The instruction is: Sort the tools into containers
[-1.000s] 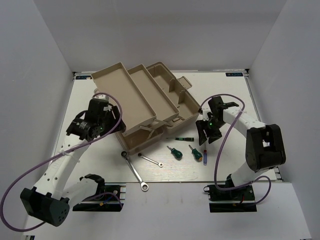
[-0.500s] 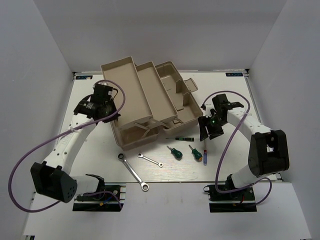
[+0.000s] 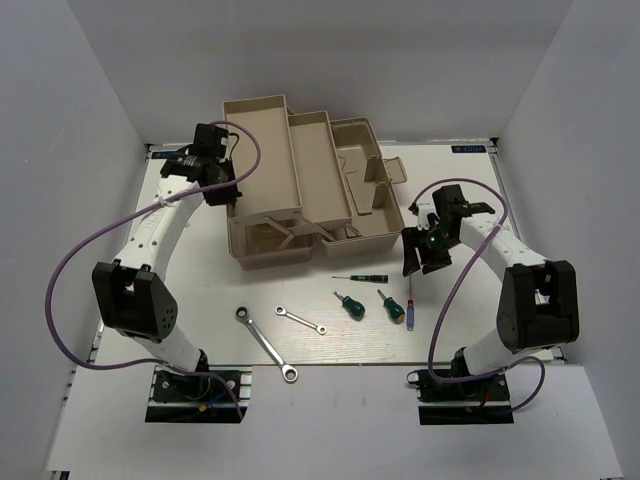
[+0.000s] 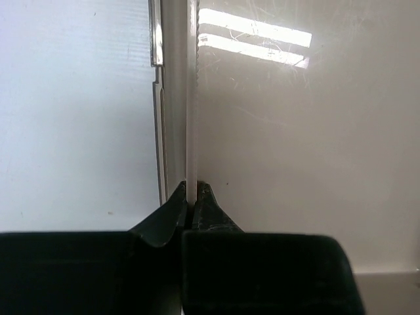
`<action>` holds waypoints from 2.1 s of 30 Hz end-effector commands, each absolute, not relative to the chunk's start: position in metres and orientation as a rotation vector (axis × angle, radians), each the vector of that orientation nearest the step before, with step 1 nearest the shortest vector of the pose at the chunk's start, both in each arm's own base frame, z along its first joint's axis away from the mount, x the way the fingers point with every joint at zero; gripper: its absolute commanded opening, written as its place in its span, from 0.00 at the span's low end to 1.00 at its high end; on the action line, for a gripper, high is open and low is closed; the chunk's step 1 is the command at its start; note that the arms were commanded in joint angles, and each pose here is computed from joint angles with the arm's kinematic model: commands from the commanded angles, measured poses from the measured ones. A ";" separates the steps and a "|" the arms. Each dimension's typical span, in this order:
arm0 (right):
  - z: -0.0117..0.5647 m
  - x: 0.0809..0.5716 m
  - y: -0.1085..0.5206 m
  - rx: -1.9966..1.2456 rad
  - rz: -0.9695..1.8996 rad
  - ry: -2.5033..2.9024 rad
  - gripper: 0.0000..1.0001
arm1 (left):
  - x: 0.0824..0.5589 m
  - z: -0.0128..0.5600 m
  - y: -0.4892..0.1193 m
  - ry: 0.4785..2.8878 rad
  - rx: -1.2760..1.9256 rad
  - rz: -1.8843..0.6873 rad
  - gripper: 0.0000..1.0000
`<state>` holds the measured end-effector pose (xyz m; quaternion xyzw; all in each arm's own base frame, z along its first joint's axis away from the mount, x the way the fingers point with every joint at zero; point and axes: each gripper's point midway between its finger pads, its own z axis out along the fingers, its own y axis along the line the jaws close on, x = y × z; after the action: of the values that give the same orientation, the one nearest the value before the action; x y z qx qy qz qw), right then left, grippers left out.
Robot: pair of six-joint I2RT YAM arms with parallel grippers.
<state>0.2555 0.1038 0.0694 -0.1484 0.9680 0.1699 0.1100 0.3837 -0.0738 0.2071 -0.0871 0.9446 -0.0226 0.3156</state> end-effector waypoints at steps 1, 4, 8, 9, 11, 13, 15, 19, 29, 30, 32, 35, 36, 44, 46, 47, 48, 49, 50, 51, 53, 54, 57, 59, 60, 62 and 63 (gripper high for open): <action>0.085 0.271 0.105 -0.437 0.518 2.772 0.66 | 0.420 0.231 -0.072 2.355 -0.250 -0.076 0.01; 0.084 0.270 0.104 -0.434 0.522 2.768 0.66 | 0.423 0.230 -0.073 2.358 -0.250 -0.075 0.01; 0.082 0.270 0.102 -0.416 0.539 2.780 0.66 | 0.430 0.233 -0.069 2.350 -0.241 -0.064 0.00; 0.081 0.270 0.103 -0.413 0.544 2.785 0.66 | 0.432 0.236 -0.069 2.341 -0.241 -0.067 0.00; 0.083 0.273 0.102 -0.418 0.544 2.776 0.66 | 0.430 0.242 -0.067 2.331 -0.191 -0.050 0.00; 0.081 0.273 0.100 -0.415 0.540 2.780 0.66 | 0.423 0.243 -0.065 2.326 -0.161 -0.040 0.00; 0.079 0.273 0.100 -0.420 0.544 2.781 0.66 | 0.417 0.242 -0.060 2.328 -0.126 -0.028 0.00; 0.079 0.274 0.102 -0.413 0.566 2.784 0.66 | 0.409 0.238 -0.058 2.335 -0.055 -0.016 0.00; 0.080 0.274 0.104 -0.427 0.580 2.780 0.67 | 0.402 0.244 -0.053 2.314 0.052 0.026 0.00; 0.080 0.273 0.104 -0.423 0.583 2.780 0.67 | 0.402 0.244 -0.053 2.314 0.052 0.026 0.00; 0.080 0.270 0.104 -0.427 0.588 2.783 0.67 | 0.405 0.250 -0.053 2.293 0.060 0.027 0.00; 0.081 0.270 0.104 -0.426 0.591 2.778 0.67 | 0.409 0.256 -0.054 2.279 0.059 0.025 0.00; 0.082 0.270 0.105 -0.431 0.592 2.774 0.67 | 0.411 0.260 -0.054 2.269 0.068 0.027 0.00; 0.081 0.265 0.105 -0.428 0.604 2.777 0.67 | 0.426 0.272 -0.052 2.241 0.065 0.035 0.00; 0.082 0.265 0.105 -0.432 0.597 2.773 0.67 | 0.426 0.271 -0.054 2.242 0.070 0.025 0.00; 0.082 0.266 0.105 -0.436 0.596 2.769 0.67 | 0.426 0.271 -0.050 2.243 0.060 0.030 0.00; 0.083 0.266 0.105 -0.437 0.592 2.763 0.68 | 0.428 0.268 -0.050 2.252 0.061 0.031 0.00; 0.081 0.266 0.104 -0.440 0.592 2.768 0.68 | 0.428 0.267 -0.052 2.253 0.067 0.018 0.00; 0.081 0.266 0.104 -0.440 0.589 2.765 0.68 | 0.428 0.265 -0.052 2.253 0.068 0.017 0.00; 0.080 0.265 0.105 -0.441 0.595 2.768 0.68 | 0.428 0.265 -0.055 2.253 0.075 0.002 0.00; 0.078 0.265 0.105 -0.433 0.605 2.771 0.68 | 0.429 0.258 -0.053 2.273 0.073 -0.004 0.00; 0.078 0.266 0.106 -0.431 0.603 2.769 0.68 | 0.430 0.253 -0.053 2.283 0.074 -0.003 0.00; 0.075 0.264 0.108 -0.435 0.616 2.775 0.70 | 0.433 0.254 -0.054 2.282 0.063 -0.008 0.09; 0.072 0.263 0.108 -0.432 0.627 2.785 0.70 | 0.435 0.263 -0.055 2.260 0.051 -0.016 0.45; 0.072 0.263 0.108 -0.437 0.628 2.781 0.71 | 0.433 0.261 -0.054 2.270 0.052 -0.015 0.55; 0.070 0.261 0.109 -0.445 0.632 2.784 0.71 | 0.436 0.272 -0.054 2.244 0.022 -0.019 0.72; 0.070 0.261 0.109 -0.449 0.632 2.786 0.71 | 0.436 0.282 -0.054 2.220 0.020 -0.023 0.75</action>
<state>0.2601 0.1053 0.0684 -0.1437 0.9609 0.2067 0.1155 0.4260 -0.0555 0.2350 0.0155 0.9238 -0.0037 0.3825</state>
